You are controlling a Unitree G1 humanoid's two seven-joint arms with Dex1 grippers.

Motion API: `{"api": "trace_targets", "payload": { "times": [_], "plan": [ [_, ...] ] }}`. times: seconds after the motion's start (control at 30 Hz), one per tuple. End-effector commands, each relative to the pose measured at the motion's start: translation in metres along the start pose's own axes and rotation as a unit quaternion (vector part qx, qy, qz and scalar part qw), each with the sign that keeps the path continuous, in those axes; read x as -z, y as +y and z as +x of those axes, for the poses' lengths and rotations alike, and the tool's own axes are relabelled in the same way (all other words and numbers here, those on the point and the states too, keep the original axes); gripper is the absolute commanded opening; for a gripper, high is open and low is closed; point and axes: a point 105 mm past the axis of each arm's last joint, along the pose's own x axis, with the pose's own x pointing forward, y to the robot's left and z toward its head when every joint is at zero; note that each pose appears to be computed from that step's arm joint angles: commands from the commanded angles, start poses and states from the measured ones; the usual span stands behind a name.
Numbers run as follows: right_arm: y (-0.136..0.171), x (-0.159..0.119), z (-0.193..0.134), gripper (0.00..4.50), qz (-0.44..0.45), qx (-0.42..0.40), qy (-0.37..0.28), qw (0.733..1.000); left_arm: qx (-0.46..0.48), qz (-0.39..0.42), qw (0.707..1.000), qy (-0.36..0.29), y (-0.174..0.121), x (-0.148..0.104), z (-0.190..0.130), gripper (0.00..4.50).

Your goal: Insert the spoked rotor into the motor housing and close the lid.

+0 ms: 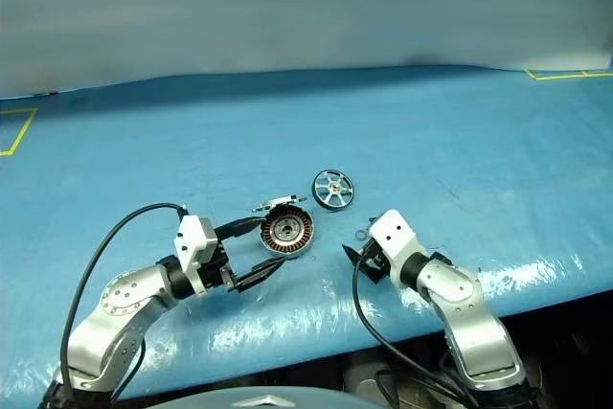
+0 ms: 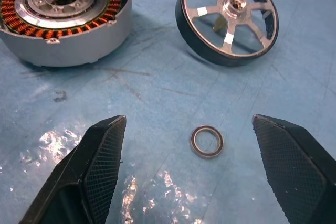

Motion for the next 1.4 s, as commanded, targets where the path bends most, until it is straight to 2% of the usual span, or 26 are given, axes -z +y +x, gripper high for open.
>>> {"api": "trace_targets", "payload": {
  "times": [0.03,0.17,0.4,0.5,0.77,0.8,0.93,1.1,1.2,1.3,1.4],
  "plan": [
    [-0.008,0.000,0.005,4.04,0.006,0.035,-0.014,0.999,0.036,0.019,0.999,0.008,-0.008,-0.001,0.005,4.50],
    [-0.016,0.013,0.010,4.04,0.031,0.059,-0.005,0.998,0.069,0.038,0.996,0.035,-0.016,0.013,0.010,4.50],
    [-0.013,0.032,0.013,4.04,0.058,0.055,0.025,0.996,0.072,0.037,0.996,0.034,-0.015,0.017,0.011,4.50],
    [-0.010,0.038,0.011,3.46,0.057,0.049,0.035,0.997,0.067,0.034,0.996,0.036,-0.013,0.023,0.009,4.50],
    [-0.010,0.044,0.010,0.82,0.062,0.050,0.044,0.996,0.058,0.032,0.997,0.035,-0.011,0.032,0.004,4.50],
    [-0.010,0.044,0.010,0.66,0.061,0.047,0.045,0.996,0.057,0.031,0.997,0.034,-0.010,0.032,0.004,4.50],
    [-0.013,0.031,0.011,0.66,0.028,0.060,0.031,0.997,0.048,0.031,0.998,0.033,-0.008,0.033,0.003,4.50],
    [-0.009,-0.023,0.014,0.66,0.012,0.042,-0.055,0.998,0.037,0.031,0.998,0.032,-0.005,0.030,-0.001,4.50],
    [0.001,-0.054,0.013,0.66,-0.006,-0.004,-0.093,0.996,0.022,0.035,0.999,0.032,0.000,0.026,-0.005,4.50],
    [0.020,-0.064,0.013,0.66,-0.021,-0.073,-0.088,0.993,0.012,0.043,0.999,0.031,0.006,0.019,-0.010,4.50],
    [0.030,-0.063,0.018,0.66,-0.038,-0.107,-0.066,0.991,-0.013,0.058,0.998,0.029,0.020,0.009,-0.015,4.50]
  ]
}}
